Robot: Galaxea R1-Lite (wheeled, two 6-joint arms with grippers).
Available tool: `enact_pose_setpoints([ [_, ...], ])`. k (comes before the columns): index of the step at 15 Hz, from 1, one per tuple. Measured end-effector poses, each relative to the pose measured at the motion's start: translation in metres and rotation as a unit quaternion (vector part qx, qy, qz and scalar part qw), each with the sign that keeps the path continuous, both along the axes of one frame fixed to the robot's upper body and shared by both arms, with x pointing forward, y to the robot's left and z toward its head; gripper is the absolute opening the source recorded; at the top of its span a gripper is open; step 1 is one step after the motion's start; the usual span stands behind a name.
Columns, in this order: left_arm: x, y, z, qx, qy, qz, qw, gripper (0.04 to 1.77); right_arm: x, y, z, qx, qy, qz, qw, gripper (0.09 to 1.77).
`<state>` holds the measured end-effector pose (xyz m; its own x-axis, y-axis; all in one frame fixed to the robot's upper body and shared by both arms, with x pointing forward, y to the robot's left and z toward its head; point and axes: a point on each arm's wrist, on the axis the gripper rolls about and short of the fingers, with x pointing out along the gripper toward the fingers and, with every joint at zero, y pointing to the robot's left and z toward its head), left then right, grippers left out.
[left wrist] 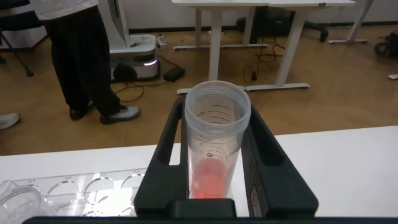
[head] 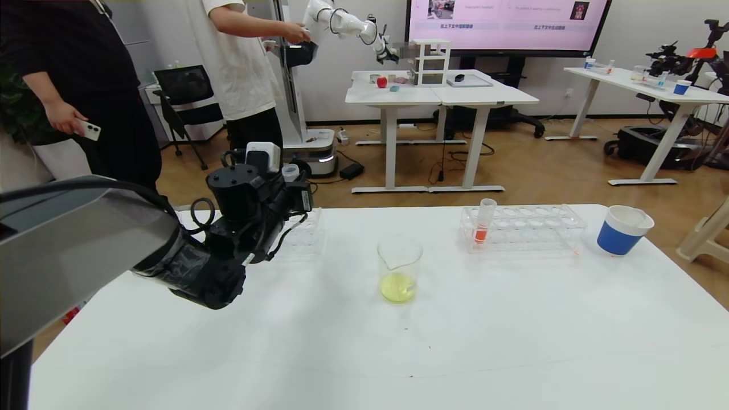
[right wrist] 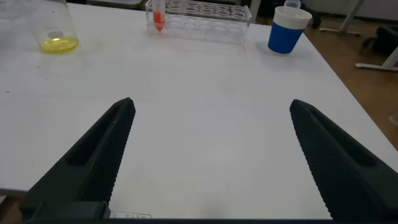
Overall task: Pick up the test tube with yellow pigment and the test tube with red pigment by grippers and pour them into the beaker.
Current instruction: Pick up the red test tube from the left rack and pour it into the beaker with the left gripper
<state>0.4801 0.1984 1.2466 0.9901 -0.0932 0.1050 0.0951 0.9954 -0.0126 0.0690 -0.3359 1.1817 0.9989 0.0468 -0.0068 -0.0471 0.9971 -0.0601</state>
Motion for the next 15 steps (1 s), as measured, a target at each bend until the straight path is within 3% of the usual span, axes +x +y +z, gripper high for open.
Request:
enact_pose_setpoints([
  [2, -0.005, -0.003, 0.011, 0.036, -0.014, -0.028, 0.9989, 0.5, 0.0, 0.0, 0.0, 0.0, 0.0, 0.0, 1.0, 1.74],
  [4, -0.012, -0.01, 0.023, 0.075, -0.038, -0.076, 0.9936, 0.5, 0.0, 0.0, 0.0, 0.0, 0.0, 0.0, 1.0, 1.74],
  [8, -0.031, -0.033, 0.036, 0.167, -0.092, -0.159, 0.9686, 0.5, 0.0, 0.0, 0.0, 0.0, 0.0, 0.0, 1.0, 1.74],
  [10, -0.04, -0.044, 0.038, 0.184, -0.105, -0.193, 0.958, 0.5, 0.0, 0.0, 0.0, 0.0, 0.0, 0.0, 1.0, 1.74],
  [15, -0.058, -0.071, 0.034, 0.205, -0.13, -0.233, 0.9418, 0.5, 0.0, 0.0, 0.0, 0.0, 0.0, 0.0, 1.0, 1.74],
])
